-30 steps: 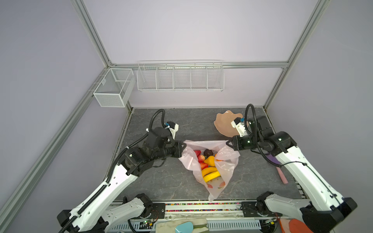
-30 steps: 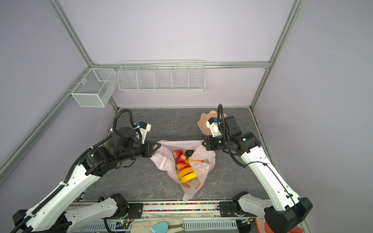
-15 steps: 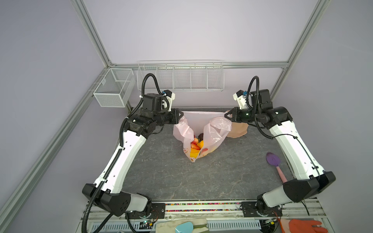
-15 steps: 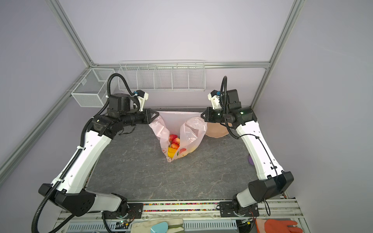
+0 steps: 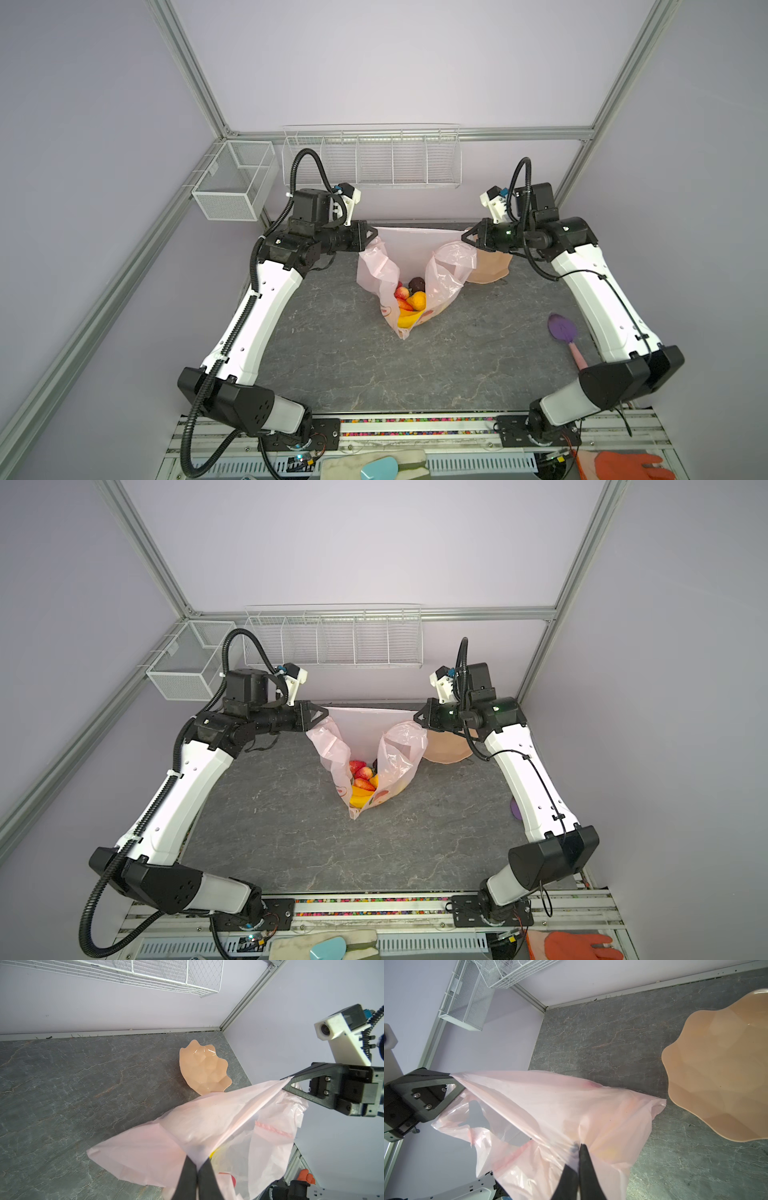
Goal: Place the fruits into the plastic bag
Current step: Place the plastic bag at the center of the table.
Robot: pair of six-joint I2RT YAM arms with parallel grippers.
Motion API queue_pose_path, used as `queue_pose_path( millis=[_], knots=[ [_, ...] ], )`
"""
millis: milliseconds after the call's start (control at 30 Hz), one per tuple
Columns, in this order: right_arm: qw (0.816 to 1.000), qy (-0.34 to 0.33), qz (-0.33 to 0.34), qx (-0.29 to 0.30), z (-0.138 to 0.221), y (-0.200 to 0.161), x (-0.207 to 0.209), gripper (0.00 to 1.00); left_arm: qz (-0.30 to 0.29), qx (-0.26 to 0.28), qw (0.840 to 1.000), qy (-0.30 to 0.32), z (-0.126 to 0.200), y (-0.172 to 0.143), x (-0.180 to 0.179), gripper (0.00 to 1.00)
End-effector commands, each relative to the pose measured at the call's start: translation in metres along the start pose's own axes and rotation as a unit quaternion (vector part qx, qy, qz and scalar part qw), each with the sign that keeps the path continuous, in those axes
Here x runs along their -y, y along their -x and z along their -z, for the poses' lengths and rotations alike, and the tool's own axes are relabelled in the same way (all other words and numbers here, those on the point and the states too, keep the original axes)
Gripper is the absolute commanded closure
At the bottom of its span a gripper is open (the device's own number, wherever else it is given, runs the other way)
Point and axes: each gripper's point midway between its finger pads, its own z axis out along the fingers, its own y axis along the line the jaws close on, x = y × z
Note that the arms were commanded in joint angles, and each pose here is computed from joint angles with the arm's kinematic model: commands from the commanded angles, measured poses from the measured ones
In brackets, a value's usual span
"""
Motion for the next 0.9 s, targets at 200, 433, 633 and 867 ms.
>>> queue_pose_path(
  millis=[200, 433, 633, 867],
  knots=[
    [0.997, -0.067, -0.040, -0.014, -0.024, -0.006, 0.061, 0.91, 0.023, 0.017, 0.998, 0.059, -0.015, -0.013, -0.055, 0.94],
    [0.999, -0.044, -0.032, -0.004, -0.014, -0.006, 0.052, 0.29, 0.062, 0.066, 0.995, 0.047, 0.008, -0.006, -0.055, 0.34],
    [0.995, -0.082, -0.027, 0.058, 0.044, -0.004, 0.067, 0.01, 0.080, 0.119, 0.987, 0.075, 0.068, -0.002, -0.040, 0.00],
    [0.985, -0.118, -0.052, 0.118, 0.104, -0.012, 0.101, 0.08, 0.093, 0.118, 0.979, 0.139, 0.107, -0.033, -0.054, 0.00]
  ],
)
